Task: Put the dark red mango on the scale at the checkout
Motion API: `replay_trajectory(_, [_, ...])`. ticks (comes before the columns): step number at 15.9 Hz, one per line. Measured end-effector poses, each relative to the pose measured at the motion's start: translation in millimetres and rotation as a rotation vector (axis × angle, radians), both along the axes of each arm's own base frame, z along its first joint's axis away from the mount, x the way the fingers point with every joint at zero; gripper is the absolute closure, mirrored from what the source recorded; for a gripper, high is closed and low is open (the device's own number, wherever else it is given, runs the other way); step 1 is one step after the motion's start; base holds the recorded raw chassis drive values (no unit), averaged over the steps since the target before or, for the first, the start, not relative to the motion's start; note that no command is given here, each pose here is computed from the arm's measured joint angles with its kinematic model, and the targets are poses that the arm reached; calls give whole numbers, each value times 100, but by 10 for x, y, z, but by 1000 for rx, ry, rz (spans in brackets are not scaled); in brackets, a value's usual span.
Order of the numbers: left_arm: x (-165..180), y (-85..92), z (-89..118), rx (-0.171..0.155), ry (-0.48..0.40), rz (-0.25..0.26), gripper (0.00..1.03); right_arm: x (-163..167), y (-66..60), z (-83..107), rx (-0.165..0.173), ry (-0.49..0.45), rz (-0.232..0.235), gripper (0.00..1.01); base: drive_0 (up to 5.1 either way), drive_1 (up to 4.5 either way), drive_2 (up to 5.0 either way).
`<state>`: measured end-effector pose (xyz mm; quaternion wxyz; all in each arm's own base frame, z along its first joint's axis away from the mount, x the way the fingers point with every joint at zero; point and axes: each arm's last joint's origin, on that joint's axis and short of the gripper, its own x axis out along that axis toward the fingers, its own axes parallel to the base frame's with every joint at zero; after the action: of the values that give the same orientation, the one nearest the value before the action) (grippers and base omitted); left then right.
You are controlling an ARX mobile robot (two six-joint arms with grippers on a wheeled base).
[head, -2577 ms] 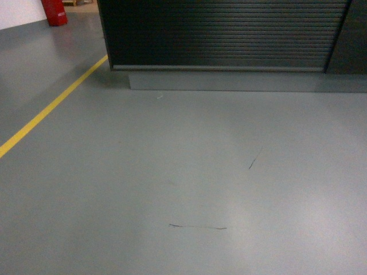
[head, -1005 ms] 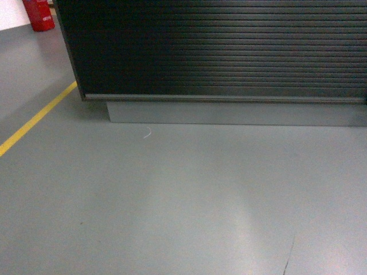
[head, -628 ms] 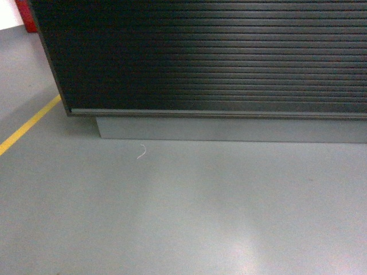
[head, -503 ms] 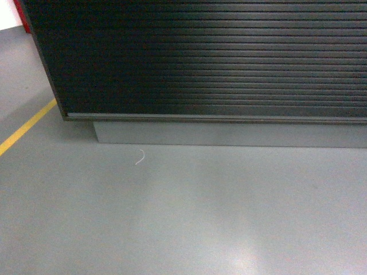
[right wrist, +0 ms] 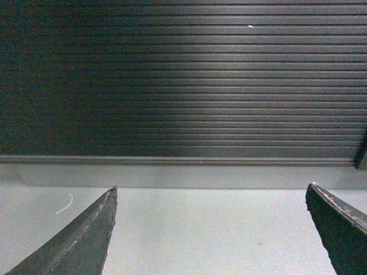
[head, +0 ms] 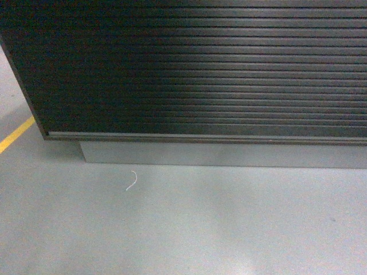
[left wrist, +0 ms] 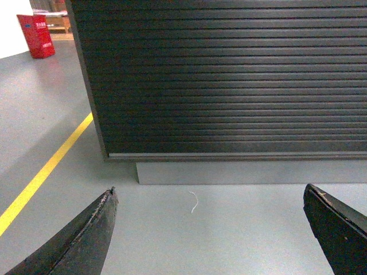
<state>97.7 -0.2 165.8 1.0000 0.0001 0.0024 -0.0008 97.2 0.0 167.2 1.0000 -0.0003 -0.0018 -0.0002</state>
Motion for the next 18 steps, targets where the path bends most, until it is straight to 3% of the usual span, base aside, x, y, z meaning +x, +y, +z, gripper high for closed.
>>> replay_trajectory(18, [0,0,0,0,0,0,5,0,0,3,0,-3,0,3,3,412,-407])
